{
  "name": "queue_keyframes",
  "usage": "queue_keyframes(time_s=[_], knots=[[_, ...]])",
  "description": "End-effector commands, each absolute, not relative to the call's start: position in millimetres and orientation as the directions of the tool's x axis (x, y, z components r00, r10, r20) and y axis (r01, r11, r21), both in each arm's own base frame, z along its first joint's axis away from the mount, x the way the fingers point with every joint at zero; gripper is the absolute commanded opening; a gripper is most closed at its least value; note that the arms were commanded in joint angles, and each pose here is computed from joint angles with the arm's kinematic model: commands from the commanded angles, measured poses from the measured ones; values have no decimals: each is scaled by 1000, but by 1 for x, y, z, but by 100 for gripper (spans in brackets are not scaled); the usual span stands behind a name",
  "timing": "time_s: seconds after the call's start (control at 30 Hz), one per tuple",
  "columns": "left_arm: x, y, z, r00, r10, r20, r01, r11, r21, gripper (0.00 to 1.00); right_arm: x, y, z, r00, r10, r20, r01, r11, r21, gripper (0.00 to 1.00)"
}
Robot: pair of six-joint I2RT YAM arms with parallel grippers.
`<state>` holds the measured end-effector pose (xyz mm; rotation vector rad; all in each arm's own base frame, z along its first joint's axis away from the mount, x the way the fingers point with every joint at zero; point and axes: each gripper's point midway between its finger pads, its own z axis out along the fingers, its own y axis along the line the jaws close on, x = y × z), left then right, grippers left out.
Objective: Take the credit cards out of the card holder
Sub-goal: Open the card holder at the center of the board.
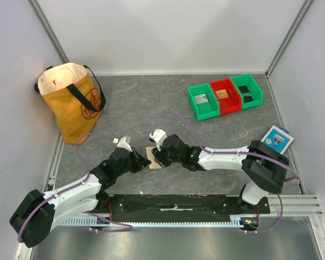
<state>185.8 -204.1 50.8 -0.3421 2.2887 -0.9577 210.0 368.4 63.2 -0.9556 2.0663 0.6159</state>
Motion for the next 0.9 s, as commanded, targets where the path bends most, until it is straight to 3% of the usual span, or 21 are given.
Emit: queue_keyframes(time_s=[0.0,0.7,0.87], knots=[[191,-209,63,-760,-427,-490,60,705,-707,2,216,380,68,-359,-435,-826,-831,552,70,47],[179,-215,67,-799,-387,-460,81,689,-720,2,256,348,37,-409,-467,-784,-690,721,-69,38],[178,-218,79,-805,-381,-454,91,678,-730,2,261,320,31,-445,-499,-744,-612,775,-154,26]])
